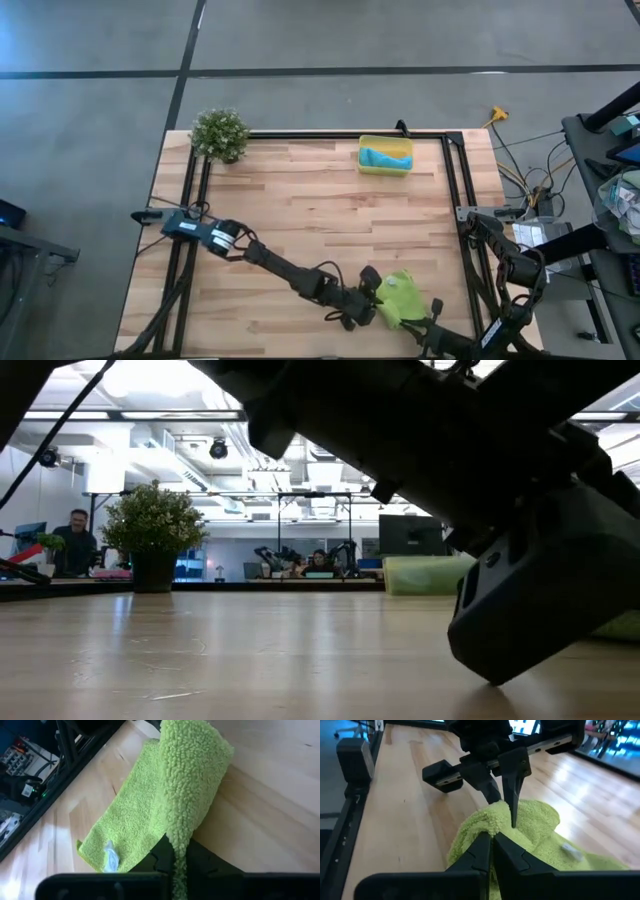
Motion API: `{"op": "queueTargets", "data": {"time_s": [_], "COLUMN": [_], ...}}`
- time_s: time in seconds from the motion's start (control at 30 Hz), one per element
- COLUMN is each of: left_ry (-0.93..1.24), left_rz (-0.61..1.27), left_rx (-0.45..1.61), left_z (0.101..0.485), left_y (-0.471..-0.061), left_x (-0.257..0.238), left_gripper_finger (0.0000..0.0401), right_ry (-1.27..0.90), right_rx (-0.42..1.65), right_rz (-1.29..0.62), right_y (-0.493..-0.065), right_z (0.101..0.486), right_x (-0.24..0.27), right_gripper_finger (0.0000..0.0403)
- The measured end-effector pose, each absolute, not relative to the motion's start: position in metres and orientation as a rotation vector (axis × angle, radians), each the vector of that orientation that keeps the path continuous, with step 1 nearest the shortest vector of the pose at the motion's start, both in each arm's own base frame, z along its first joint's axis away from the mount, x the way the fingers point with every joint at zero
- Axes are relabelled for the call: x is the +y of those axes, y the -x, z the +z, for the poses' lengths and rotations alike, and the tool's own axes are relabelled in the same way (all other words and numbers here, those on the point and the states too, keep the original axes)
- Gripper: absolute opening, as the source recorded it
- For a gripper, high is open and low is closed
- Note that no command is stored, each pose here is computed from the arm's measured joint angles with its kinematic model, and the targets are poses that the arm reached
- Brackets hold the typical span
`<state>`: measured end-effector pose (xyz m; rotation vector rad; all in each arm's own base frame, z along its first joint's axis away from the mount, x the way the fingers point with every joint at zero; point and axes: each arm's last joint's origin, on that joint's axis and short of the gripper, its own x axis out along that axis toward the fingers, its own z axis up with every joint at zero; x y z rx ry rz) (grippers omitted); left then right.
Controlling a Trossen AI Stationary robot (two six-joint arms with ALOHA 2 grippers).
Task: Roll microfiber towels into tight, uniform cylinder then place into a basket
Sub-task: Roll the green microfiber towel
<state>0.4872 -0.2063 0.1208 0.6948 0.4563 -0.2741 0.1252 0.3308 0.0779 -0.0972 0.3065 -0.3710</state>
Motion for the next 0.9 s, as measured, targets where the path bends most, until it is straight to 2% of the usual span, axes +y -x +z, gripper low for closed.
{"op": "queueTargets", "data": {"time_s": [0.17,0.5,0.77,0.9], "left_ry": [-0.729,-0.782,-0.674,-0.508], "left_rz": [-0.216,-0.091,0.099,0.053], "left_rx": [0.503,0.542,0.611,0.668], "left_z": [0.124,0.131,0.128,0.129], "left_y": [-0.482,-0.476,-0.467,-0.461], "left_x": [-0.210,-0.213,-0.216,-0.216], "left_gripper_finger": [0.0003,0.0002,0.0001,0.0001], "right_ry": [0.192,0.414,0.467,0.561], "right_rx": [0.336,0.525,0.653,0.667], "right_rz": [-0.343,-0.293,-0.332,-0.297], "right_y": [-0.127,-0.129,-0.125,-0.125], "right_z": [0.085,0.097,0.094,0.095], "right_x": [0.340,0.352,0.342,0.343], "right_gripper_finger": [0.0026,0.0108,0.0108,0.0103]}}
